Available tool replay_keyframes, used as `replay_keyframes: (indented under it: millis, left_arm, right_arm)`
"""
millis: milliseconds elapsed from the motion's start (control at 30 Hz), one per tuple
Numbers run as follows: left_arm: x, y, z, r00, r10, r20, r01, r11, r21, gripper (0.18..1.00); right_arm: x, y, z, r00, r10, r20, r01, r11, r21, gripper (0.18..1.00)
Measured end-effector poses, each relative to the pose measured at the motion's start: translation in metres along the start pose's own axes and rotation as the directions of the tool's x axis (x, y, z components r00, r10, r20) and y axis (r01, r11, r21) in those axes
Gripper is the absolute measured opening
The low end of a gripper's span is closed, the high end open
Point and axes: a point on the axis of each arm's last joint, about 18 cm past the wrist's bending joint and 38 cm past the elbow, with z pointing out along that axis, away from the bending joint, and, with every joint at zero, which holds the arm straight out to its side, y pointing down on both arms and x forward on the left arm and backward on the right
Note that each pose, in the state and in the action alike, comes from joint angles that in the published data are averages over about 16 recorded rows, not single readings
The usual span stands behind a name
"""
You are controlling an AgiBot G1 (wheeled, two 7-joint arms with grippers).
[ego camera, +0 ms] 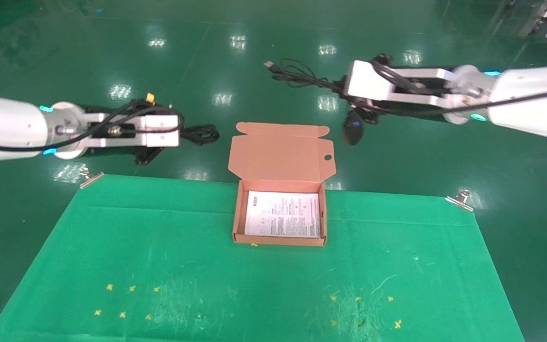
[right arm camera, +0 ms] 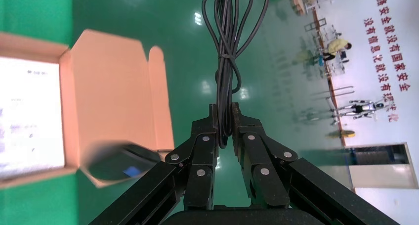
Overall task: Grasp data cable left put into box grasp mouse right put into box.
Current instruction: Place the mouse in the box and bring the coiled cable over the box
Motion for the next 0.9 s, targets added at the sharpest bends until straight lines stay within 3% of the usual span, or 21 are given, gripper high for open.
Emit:
replay_keyframes:
  millis: [467,900]
  left_arm:
    - [-0.044,-0.025,0.017,0.995,-0.002,0.105,0.002,1.000,-0.002,0.250]
    - [-0.048,-0.027,0.022,0.994,-0.006,0.109,0.006,1.000,-0.002,0.249]
  right_arm:
    - [0.020,-0.061,0.056,0.999,-0.023,-0.027,0.026,0.993,0.116,0.224]
    - [0.018,-0.070,0.064,1.000,-0.023,-0.018,0.025,0.990,0.141,0.224]
